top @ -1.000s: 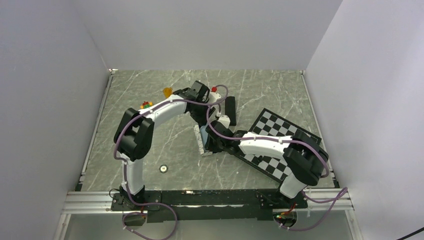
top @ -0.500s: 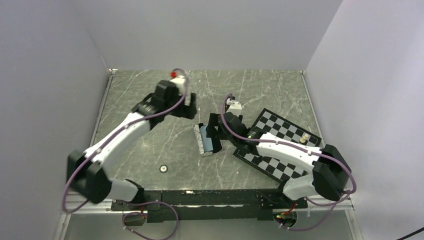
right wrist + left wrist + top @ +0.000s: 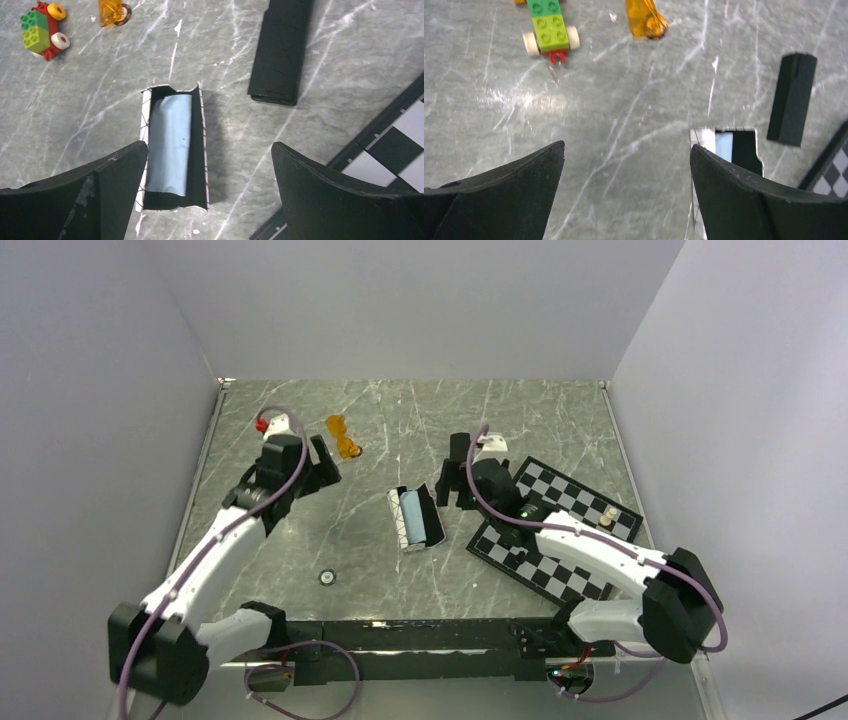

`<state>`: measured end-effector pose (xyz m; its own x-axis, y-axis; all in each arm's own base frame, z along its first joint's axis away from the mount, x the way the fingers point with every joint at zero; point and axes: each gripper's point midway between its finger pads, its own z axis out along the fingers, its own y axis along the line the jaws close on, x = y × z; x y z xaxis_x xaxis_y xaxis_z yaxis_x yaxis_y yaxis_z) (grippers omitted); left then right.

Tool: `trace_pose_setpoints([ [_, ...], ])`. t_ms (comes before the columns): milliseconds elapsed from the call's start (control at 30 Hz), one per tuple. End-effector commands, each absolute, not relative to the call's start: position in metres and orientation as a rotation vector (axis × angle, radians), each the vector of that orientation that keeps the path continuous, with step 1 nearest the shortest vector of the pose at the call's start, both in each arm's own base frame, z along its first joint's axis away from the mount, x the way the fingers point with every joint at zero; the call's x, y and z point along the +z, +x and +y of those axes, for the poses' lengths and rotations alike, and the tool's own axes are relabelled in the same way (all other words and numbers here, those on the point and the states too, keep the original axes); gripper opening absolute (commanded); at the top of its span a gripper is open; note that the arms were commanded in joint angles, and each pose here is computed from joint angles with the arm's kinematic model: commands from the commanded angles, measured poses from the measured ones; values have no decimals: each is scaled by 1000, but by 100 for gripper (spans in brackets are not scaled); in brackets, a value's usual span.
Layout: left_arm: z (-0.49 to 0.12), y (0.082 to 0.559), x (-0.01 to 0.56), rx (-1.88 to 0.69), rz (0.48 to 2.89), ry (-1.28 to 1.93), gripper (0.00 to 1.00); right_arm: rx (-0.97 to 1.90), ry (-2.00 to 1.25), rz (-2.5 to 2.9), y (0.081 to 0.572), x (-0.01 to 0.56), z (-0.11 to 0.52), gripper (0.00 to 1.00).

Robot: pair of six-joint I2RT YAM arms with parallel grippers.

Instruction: Organize the sunglasses

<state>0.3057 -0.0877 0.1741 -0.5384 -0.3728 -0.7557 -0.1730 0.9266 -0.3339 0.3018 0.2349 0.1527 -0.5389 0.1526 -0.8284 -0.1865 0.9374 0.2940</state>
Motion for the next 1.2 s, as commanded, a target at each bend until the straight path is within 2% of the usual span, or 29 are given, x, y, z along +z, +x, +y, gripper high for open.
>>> trace_pose_setpoints([
  [0,-83,371,191,-324,2087,-489,99,438,29,2012,302,167,215,100],
  [133,-93,436,177,-402,2168,-508,97,414,59,2035,297,153,202,100],
  [233,-94,484,149,-328,2250,-521,99,371,81,2096,291,141,191,100],
  [433,-92,542,102,-209,2354,-536,81,318,102,2114,287,136,176,100],
  [667,-96,565,69,-215,2368,-571,59,258,130,2128,289,130,159,100],
  [900,-96,562,48,-202,2410,-606,31,235,138,2147,294,124,154,100],
  [1067,-96,558,51,-202,2423,-590,3,236,139,2154,295,124,153,100],
  [1100,-97,558,55,-210,2421,-582,0,235,135,2155,295,124,153,100],
  [1167,-100,555,67,-239,2410,-554,0,237,131,2148,295,127,152,100],
])
